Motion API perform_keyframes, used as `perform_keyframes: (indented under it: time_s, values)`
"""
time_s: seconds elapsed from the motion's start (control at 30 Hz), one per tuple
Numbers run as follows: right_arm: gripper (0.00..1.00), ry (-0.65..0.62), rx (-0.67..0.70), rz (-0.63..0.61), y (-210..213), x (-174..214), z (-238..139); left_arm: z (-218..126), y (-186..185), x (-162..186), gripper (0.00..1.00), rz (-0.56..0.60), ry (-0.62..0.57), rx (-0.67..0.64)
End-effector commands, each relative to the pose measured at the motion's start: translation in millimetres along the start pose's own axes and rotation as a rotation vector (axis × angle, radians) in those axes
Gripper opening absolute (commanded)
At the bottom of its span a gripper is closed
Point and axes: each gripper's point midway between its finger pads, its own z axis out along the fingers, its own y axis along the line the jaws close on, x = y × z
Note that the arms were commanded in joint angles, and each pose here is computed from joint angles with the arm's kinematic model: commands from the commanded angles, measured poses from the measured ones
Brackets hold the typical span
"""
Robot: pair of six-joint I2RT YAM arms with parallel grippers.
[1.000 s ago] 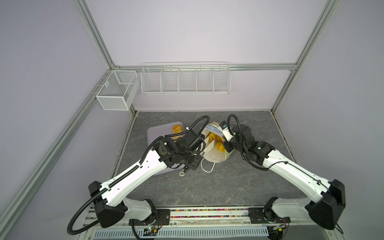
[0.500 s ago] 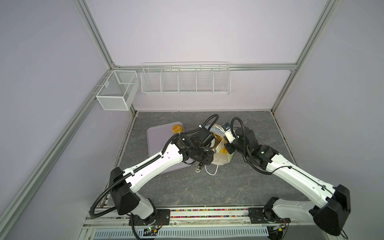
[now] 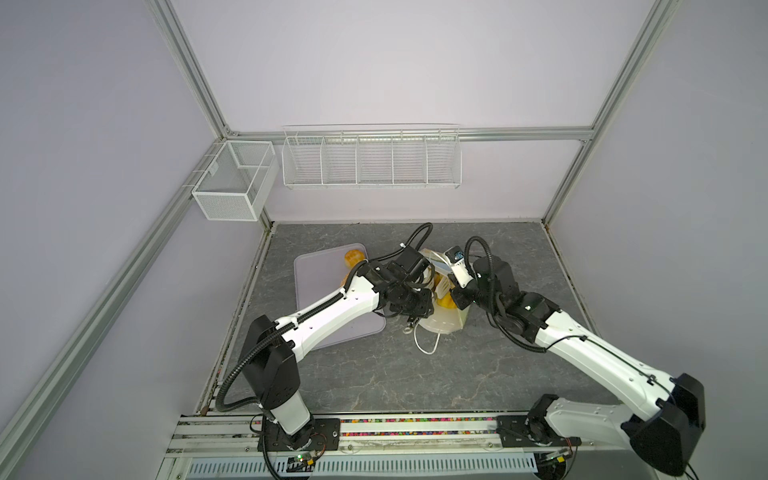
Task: Take the fake bread out of the paper bag
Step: 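Move the tongs back into the bag opening with the left gripper, then pinch a round brown bun inside the bag with the tongs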
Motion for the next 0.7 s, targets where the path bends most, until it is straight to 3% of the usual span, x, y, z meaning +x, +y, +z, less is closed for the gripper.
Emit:
perform_keyframes:
  time_s: [0.0, 0.3, 0.67]
  values:
    - [0.07, -0.075, -0.024, 0.042, 1.5, -17.3, -3.8, 1.2, -12.5, -14.8, 0.4, -0.041, -0.046, 0.09]
    - [0.06, -0.076, -0.049, 0.054, 7.0, -18.8, -0.9, 17.0, -8.7, -25.3, 0.32, -0.105, -0.048, 0.126]
    - [0.07, -0.063, -0.043, 0.051, 5.8, -16.5, 1.3, 20.0, 0.5, -29.8, 0.31, -0.16, -0.074, 0.099]
